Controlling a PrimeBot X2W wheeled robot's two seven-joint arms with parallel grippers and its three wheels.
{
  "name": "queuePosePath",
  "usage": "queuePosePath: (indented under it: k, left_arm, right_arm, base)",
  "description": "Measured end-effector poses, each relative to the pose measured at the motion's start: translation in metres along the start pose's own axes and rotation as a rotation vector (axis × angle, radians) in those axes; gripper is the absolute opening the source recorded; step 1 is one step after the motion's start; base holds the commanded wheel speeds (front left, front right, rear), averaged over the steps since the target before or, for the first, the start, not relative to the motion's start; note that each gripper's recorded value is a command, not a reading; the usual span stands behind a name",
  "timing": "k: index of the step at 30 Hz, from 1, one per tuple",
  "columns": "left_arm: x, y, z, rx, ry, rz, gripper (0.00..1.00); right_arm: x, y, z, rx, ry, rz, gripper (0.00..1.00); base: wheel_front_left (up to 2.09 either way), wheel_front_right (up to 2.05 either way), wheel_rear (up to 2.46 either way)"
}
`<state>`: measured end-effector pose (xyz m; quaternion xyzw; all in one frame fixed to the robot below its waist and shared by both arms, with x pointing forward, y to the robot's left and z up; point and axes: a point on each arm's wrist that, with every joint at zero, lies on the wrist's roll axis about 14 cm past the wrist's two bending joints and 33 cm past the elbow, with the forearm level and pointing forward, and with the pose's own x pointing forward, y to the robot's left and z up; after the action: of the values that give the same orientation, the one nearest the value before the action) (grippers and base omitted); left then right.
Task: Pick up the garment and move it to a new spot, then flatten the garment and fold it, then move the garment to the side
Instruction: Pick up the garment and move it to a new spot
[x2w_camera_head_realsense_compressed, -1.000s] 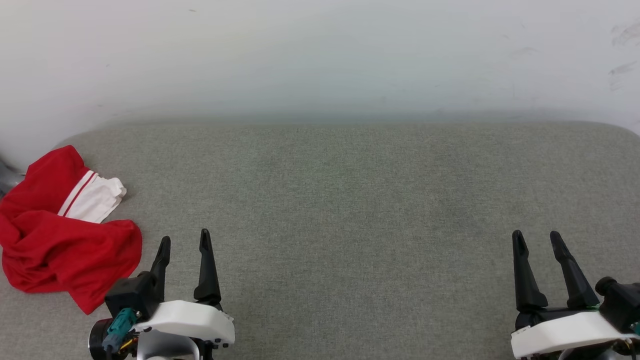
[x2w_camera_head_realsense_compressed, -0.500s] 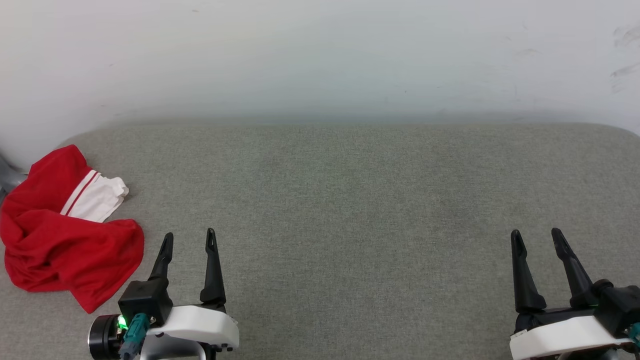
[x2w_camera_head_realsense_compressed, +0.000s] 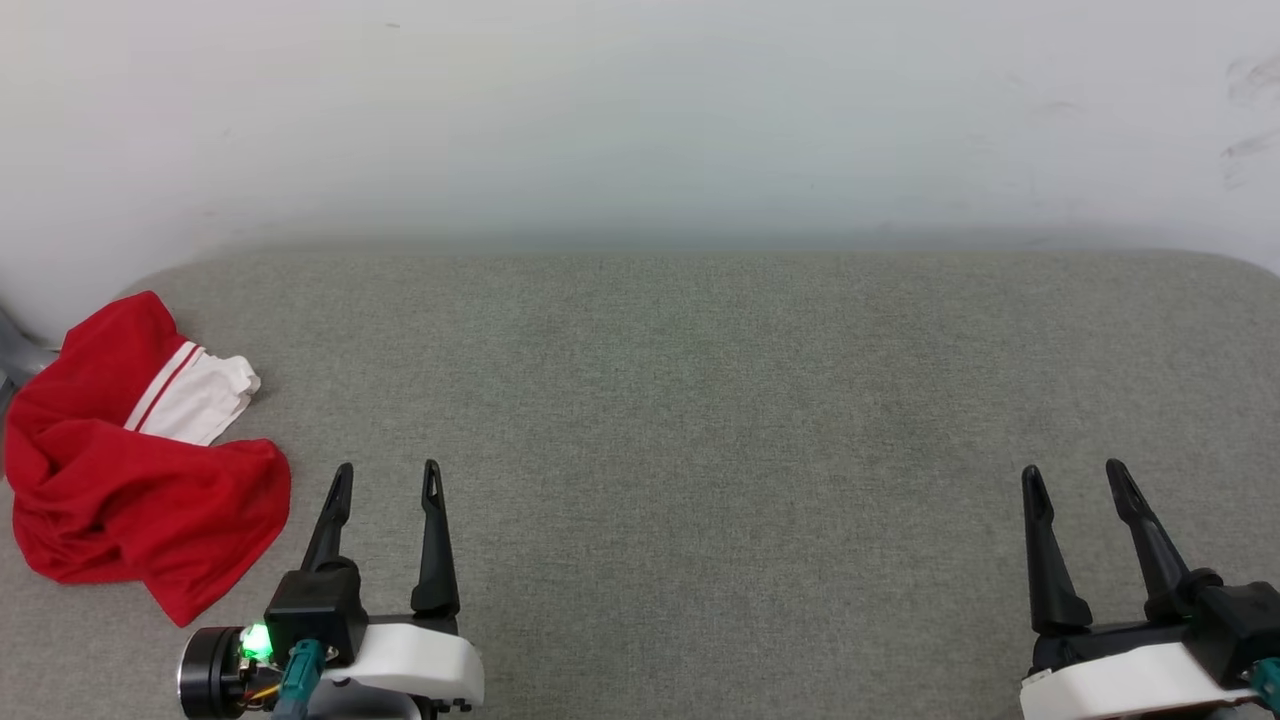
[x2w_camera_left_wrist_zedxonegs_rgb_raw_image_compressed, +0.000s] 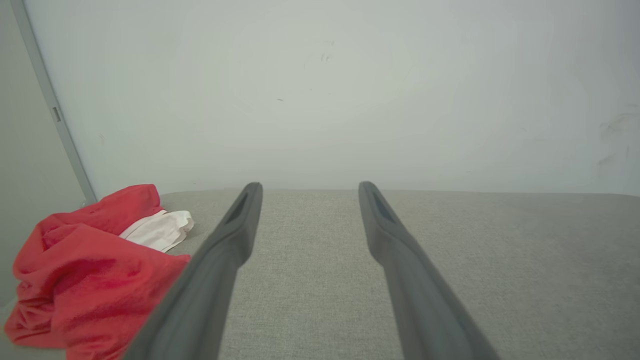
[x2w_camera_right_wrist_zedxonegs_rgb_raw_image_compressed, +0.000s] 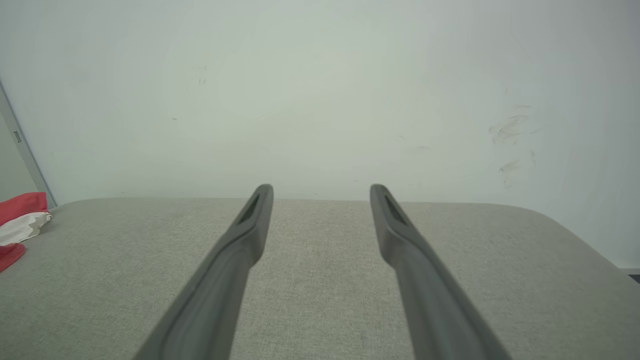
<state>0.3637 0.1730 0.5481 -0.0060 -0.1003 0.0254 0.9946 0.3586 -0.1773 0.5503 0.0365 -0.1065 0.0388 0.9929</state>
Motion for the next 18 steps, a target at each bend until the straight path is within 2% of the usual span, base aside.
queuePosePath:
  k: [9,18]
  left_arm:
    - [-0.0012,-0.0005,0.0031,0.029,-0.020,-0.004,1.00]
    - [-0.0028,0.0047,-0.0041,-0.028,0.005,-0.004,1.00]
  right_arm:
    - [0.0000,0.0006,0.0030,-0.027,-0.017,0.006,1.00]
    - [-0.0003,-0.0007,-0.0016,0.024,-0.006,-0.005,1.00]
  base:
    - [0.00,0.00,0.00]
    - [0.00,0.00,0.00]
